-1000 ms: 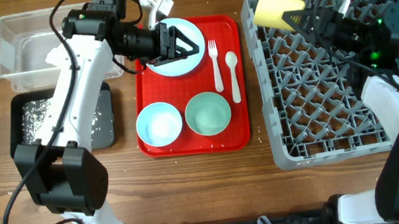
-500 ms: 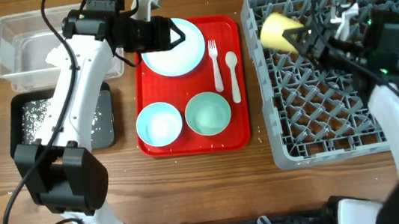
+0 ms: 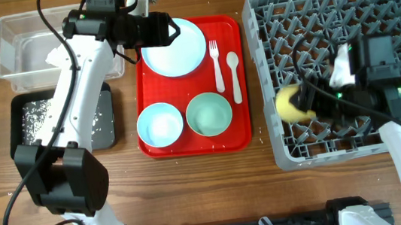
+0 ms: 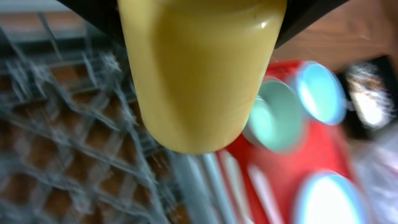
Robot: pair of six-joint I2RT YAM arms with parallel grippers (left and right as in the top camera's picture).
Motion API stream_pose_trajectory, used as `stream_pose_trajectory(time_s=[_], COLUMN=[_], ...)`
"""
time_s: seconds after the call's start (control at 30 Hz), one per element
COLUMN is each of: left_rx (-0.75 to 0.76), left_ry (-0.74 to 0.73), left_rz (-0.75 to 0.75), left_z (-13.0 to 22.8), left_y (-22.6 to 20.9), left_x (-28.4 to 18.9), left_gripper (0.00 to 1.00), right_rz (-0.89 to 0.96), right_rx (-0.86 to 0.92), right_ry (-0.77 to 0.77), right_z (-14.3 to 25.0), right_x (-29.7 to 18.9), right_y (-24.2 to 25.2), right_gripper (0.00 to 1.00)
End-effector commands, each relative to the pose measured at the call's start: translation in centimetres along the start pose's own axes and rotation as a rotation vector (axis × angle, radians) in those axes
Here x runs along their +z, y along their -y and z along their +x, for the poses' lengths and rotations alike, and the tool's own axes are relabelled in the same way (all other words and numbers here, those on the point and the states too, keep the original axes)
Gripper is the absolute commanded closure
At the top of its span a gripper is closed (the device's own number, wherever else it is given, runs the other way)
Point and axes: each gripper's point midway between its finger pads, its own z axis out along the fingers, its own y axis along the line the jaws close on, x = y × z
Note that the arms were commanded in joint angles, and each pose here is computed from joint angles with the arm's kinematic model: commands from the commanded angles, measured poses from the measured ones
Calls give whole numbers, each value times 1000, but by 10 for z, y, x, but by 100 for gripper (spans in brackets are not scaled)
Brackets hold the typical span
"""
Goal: Sort waste into correct bins and load items into the dishwasher rack
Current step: 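Lower the yellow cup upside down into the rack with the right gripper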
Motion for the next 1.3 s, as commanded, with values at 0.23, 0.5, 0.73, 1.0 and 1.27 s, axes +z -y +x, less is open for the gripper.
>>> stream_pose_trajectory(time_s=[0.23, 0.5, 0.73, 1.0, 1.27], left_rx=[22, 21, 20, 20, 20], left_ry=[35, 33, 31, 31, 31], left_rz=[-69, -69, -69, -69, -69], left_z=[-9, -8, -8, -8, -8], left_y=[-9, -9, -9, -9, -9], left_x=[-8, -8, -8, -8, -8], left_gripper=[42, 42, 42, 36, 34], right_rz=[263, 287, 296, 291, 227], right_rx=[29, 26, 57, 60, 4], right_ry=[-104, -207, -228, -242, -186], right_z=[26, 34, 29, 27, 9], right_x=[8, 40, 64, 69, 55], right_y=[48, 60, 64, 63, 43], right_gripper=[72, 72, 64, 36, 14])
